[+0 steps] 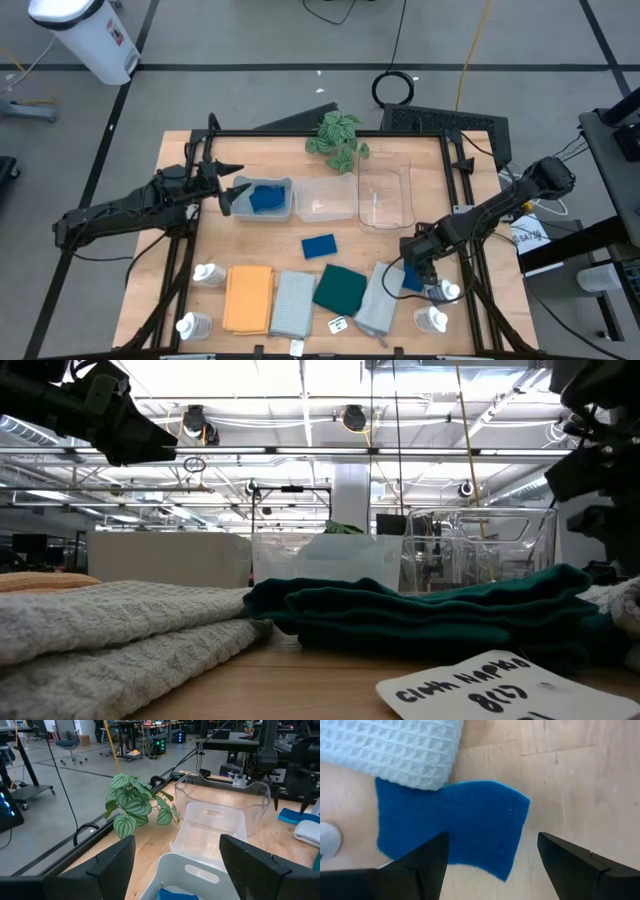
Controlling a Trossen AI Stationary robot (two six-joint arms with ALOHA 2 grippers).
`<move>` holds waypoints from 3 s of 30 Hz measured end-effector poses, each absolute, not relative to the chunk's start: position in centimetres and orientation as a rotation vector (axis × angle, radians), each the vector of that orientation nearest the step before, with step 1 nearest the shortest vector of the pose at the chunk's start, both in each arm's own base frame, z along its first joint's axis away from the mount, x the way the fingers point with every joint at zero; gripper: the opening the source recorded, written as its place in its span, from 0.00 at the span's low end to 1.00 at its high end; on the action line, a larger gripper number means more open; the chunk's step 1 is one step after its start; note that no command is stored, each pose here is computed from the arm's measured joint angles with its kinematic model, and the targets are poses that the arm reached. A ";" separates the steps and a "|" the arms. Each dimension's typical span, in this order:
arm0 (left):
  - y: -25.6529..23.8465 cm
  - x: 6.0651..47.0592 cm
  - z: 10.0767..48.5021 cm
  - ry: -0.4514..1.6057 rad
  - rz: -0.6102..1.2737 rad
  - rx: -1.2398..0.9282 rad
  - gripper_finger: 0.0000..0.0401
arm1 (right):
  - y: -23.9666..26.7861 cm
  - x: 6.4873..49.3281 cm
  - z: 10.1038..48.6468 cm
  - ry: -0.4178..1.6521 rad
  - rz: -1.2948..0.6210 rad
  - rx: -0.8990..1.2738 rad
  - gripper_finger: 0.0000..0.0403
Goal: Pick & Place Kitchen Items
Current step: Put the blue sponge into the gray bin
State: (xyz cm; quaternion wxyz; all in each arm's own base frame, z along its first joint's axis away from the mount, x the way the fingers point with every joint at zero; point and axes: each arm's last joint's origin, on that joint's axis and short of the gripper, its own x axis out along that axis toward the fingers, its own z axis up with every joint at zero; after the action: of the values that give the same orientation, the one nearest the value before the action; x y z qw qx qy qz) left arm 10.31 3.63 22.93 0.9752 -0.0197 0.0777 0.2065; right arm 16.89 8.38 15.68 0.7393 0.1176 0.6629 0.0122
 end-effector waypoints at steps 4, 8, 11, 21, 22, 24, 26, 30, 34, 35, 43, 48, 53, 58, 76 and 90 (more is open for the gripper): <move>3.6 10.3 22.9 0.157 0.416 -0.040 0.73 | 8.3 16.7 14.7 1.431 0.036 0.283 0.69; 3.6 10.3 22.9 0.157 0.416 -0.040 0.73 | 8.2 16.5 14.3 1.425 0.037 0.281 0.66; 3.6 10.3 22.9 0.157 0.416 -0.040 0.73 | 8.2 16.5 14.3 1.426 0.043 0.271 0.58; 3.6 10.3 22.9 0.157 0.416 -0.040 0.73 | 8.1 16.4 14.2 1.431 0.043 0.263 0.21; 3.6 10.3 22.9 0.157 0.416 -0.040 0.73 | 8.2 16.4 14.2 1.431 0.043 0.263 0.18; 3.6 10.3 22.9 0.157 0.416 -0.040 0.73 | 8.2 16.4 14.2 1.432 0.045 0.264 0.13; 3.6 10.3 22.9 0.157 0.416 -0.040 0.73 | 8.2 16.4 14.2 1.432 0.047 0.265 0.10; 3.6 10.3 22.9 0.157 0.416 -0.040 0.73 | 8.2 16.4 14.4 1.427 0.061 0.257 0.04; 3.6 10.3 22.9 0.157 0.416 -0.040 0.73 | 8.0 16.1 15.0 1.398 0.061 0.263 0.03; 3.6 10.3 22.9 0.157 0.416 -0.040 0.73 | 7.9 15.9 15.3 1.387 0.064 0.265 0.03; 3.6 10.3 22.9 0.157 0.416 -0.040 0.73 | 7.2 14.8 17.5 1.270 0.086 0.284 0.02; 3.6 10.3 22.9 0.157 0.416 -0.040 0.73 | 6.9 14.2 18.8 1.184 0.115 0.303 0.02; 3.6 10.3 22.9 0.157 0.416 -0.040 0.73 | 6.6 13.6 19.7 1.115 0.128 0.319 0.02; 3.6 10.3 22.9 0.157 0.416 -0.040 0.73 | 6.5 13.4 20.2 1.081 0.139 0.330 0.02; 3.6 10.3 22.9 0.157 0.416 -0.040 0.73 | 6.0 12.4 21.9 0.923 0.201 0.320 0.02; 3.6 10.3 22.9 0.157 0.416 -0.040 0.73 | 6.6 14.8 23.4 0.415 0.249 0.081 0.02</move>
State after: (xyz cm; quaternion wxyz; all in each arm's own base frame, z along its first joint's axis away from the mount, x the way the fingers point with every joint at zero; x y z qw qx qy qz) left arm 10.31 3.63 22.93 0.9752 -0.0197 0.0778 0.2064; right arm 14.81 6.60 23.40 0.9700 0.0403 0.2055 0.1232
